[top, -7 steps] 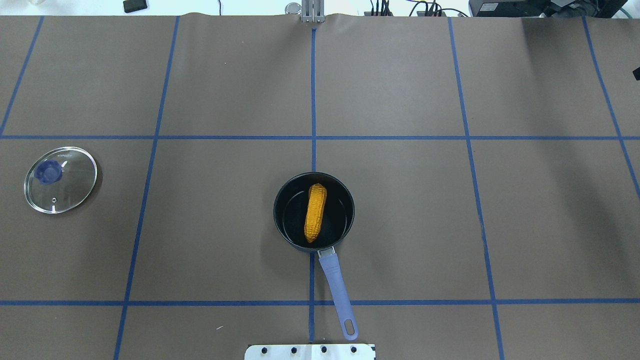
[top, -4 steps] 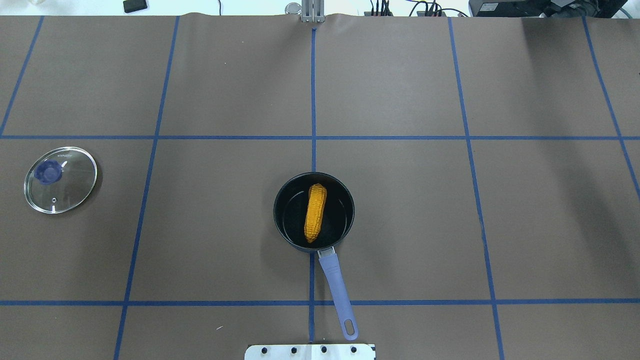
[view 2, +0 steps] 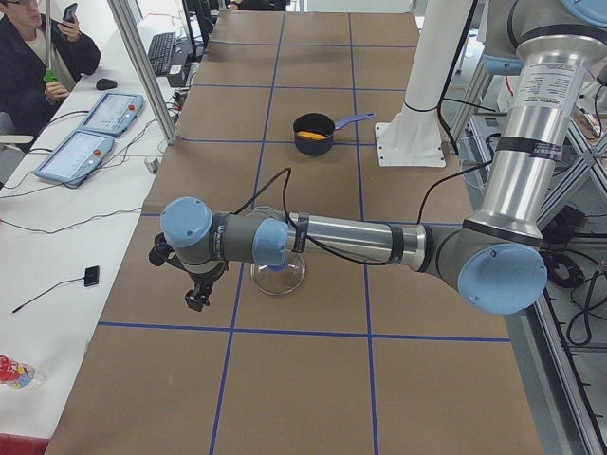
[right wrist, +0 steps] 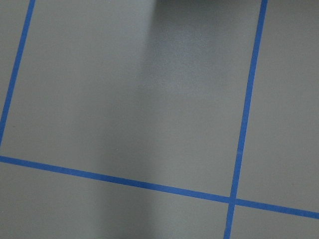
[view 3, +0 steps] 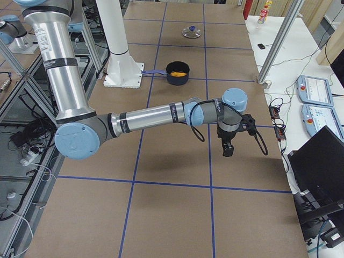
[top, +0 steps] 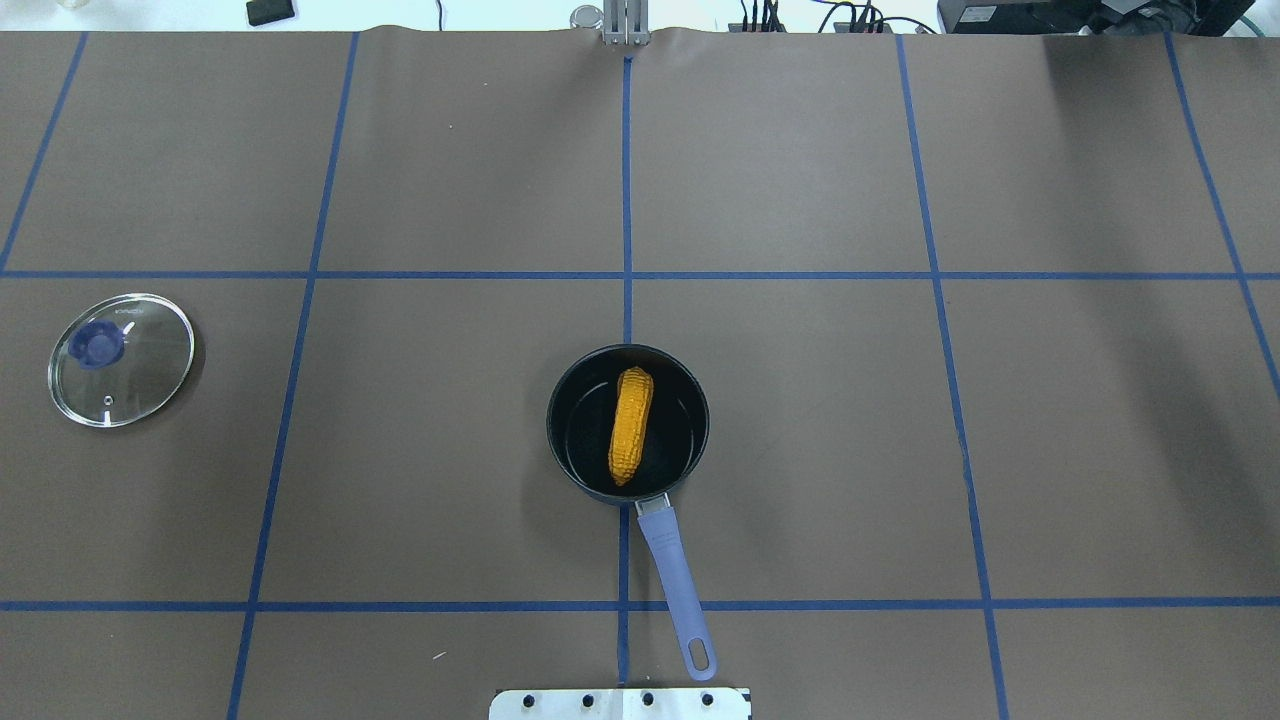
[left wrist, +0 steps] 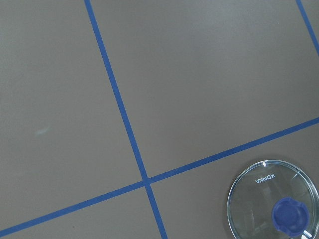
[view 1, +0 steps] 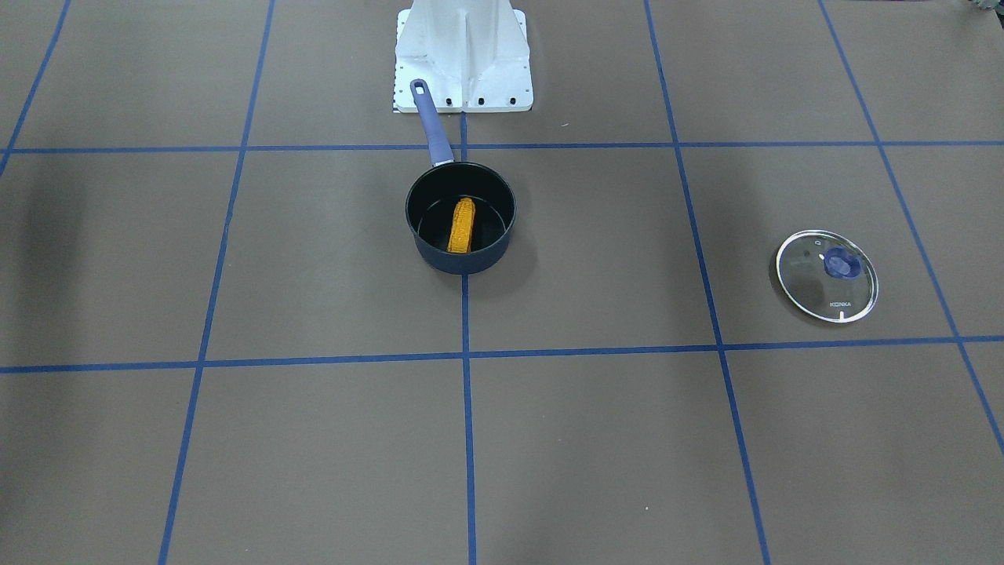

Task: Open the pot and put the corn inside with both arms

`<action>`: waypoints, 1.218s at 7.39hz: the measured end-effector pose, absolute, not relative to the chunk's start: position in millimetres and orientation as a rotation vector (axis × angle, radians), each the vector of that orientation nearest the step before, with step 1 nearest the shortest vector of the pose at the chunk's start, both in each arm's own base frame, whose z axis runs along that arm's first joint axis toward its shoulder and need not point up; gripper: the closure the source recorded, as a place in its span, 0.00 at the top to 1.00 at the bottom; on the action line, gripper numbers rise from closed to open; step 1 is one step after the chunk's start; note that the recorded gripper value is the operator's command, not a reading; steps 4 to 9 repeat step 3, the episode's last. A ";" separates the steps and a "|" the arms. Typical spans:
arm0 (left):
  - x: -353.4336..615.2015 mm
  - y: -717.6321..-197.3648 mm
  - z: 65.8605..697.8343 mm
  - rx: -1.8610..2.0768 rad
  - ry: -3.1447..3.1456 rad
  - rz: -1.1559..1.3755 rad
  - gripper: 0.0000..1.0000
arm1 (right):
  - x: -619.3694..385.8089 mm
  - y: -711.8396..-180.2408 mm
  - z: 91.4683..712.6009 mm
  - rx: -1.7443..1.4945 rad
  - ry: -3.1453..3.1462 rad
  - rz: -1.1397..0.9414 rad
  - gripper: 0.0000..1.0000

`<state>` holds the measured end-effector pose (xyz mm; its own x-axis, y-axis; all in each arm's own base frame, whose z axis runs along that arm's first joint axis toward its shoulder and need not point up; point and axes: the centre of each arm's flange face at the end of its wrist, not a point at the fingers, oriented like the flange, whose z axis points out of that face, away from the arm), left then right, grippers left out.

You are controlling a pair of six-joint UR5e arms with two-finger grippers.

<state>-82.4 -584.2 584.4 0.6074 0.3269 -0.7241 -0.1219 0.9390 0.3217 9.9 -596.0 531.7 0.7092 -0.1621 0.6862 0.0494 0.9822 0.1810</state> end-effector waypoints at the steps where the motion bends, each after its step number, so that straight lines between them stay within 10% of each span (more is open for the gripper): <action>1: -82.4 -584.2 584.3 0.251 0.883 0.262 0.97 | 10.2 -595.7 532.2 0.152 -0.774 -0.116 1.00; 9: -82.3 -584.8 584.1 0.251 0.882 0.263 0.97 | 10.6 -595.8 532.8 0.152 -0.773 -0.115 1.00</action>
